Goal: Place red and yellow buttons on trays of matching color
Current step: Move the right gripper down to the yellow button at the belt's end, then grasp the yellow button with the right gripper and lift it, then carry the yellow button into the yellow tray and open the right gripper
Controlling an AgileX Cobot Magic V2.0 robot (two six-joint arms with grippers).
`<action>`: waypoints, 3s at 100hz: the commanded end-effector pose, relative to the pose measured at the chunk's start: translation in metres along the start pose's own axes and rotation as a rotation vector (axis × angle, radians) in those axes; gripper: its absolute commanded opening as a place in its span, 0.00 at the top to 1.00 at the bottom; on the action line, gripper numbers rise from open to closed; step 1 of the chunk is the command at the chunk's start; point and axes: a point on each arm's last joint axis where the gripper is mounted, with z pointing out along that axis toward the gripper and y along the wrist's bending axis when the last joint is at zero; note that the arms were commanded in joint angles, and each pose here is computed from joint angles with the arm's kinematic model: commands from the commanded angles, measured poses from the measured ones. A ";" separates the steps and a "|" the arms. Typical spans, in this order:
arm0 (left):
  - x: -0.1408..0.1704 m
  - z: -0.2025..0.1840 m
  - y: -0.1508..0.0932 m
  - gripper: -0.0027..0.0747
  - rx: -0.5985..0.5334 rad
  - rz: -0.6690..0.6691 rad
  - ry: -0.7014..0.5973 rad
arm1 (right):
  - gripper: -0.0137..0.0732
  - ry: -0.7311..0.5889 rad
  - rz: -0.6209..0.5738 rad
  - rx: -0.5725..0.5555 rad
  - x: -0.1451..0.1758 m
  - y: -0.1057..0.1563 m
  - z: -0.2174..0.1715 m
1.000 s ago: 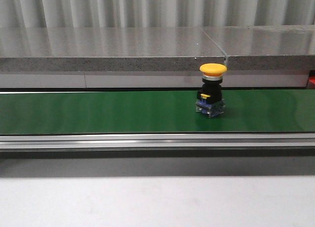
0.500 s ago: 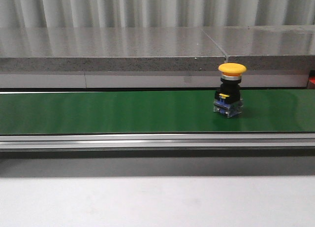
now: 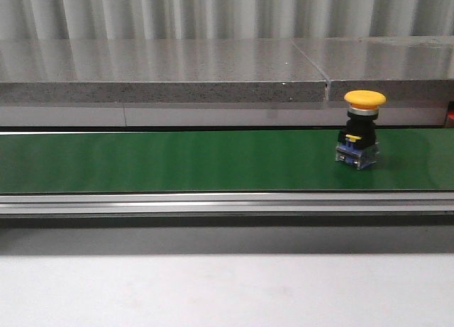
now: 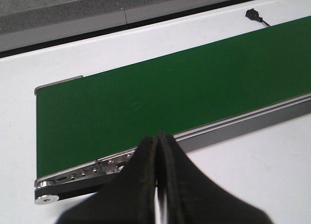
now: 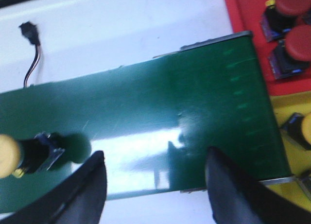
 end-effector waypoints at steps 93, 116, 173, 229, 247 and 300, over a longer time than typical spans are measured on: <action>-0.013 -0.005 0.000 0.99 -0.003 -0.012 -0.092 | 0.33 0.276 -0.518 -0.178 -0.019 0.085 0.088; -0.013 -0.005 0.000 0.99 -0.003 -0.012 -0.092 | 0.62 0.294 -0.544 -0.150 -0.019 0.082 0.089; -0.013 -0.005 0.000 0.99 -0.003 -0.012 -0.092 | 0.69 0.100 -0.224 -0.096 -0.039 0.054 0.027; -0.013 -0.005 0.000 0.99 -0.003 -0.012 -0.092 | 0.69 -0.026 0.141 0.142 -0.050 -0.056 -0.033; -0.013 -0.005 0.000 0.99 -0.003 -0.012 -0.092 | 0.69 -0.041 0.267 0.264 -0.046 -0.094 -0.041; -0.013 -0.005 0.000 0.99 -0.003 -0.012 -0.092 | 0.69 -0.059 0.507 0.403 -0.007 -0.161 -0.023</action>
